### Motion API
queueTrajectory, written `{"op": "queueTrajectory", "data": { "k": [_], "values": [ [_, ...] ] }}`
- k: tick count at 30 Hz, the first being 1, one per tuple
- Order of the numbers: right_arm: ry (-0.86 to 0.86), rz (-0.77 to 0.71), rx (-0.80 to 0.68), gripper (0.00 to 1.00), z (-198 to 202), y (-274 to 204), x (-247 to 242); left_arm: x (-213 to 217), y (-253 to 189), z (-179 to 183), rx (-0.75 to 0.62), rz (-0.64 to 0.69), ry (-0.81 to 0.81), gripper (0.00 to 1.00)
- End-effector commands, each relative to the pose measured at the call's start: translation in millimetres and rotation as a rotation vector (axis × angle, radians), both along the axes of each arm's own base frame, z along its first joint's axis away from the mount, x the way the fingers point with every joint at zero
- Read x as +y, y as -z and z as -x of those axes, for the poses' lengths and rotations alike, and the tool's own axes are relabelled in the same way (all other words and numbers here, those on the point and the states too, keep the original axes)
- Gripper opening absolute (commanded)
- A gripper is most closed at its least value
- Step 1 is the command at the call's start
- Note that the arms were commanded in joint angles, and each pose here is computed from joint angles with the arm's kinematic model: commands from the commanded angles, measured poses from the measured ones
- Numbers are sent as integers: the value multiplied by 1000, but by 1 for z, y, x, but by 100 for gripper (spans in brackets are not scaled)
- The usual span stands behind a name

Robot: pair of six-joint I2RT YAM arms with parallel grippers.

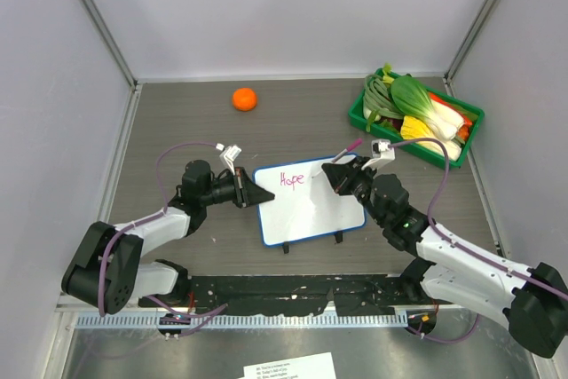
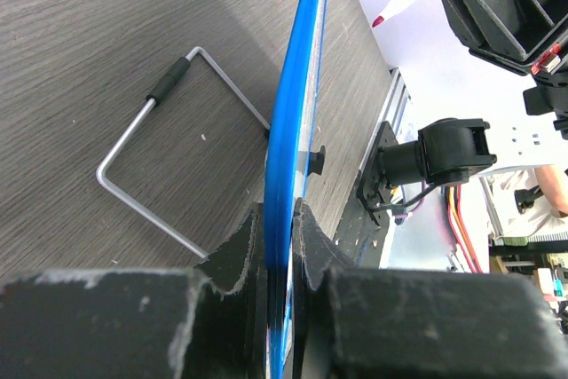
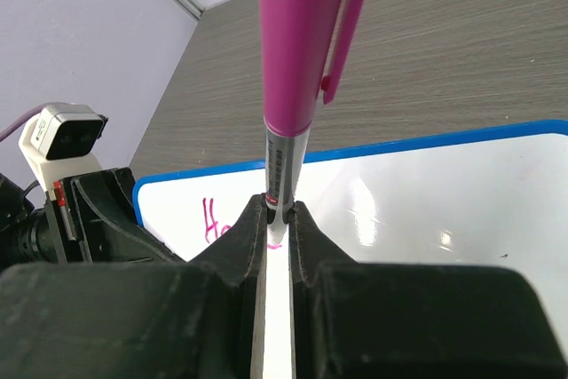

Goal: Write a sentence on the whiteboard

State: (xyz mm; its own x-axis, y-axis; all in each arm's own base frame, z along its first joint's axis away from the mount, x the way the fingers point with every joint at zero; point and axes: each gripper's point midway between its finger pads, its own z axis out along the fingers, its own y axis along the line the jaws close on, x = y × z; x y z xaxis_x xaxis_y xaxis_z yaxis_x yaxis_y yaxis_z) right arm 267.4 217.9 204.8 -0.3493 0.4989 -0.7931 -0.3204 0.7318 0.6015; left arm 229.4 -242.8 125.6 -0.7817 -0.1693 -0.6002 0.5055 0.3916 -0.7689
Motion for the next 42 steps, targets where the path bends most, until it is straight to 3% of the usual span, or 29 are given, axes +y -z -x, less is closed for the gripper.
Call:
{"op": "queueTrajectory", "data": {
  "k": [1,24,42],
  "values": [
    [7,-42,-74,1,-3,-36,-1,21,46,-9,-2,-181,-90,0],
    [79,4,-99,1,-21,-40,-5,21,47,-8,-1,-185,-90,0],
    [176,79,-59,1,-40,-15,-14,21,47,-9,-1,-183,-87,0]
  ]
}}
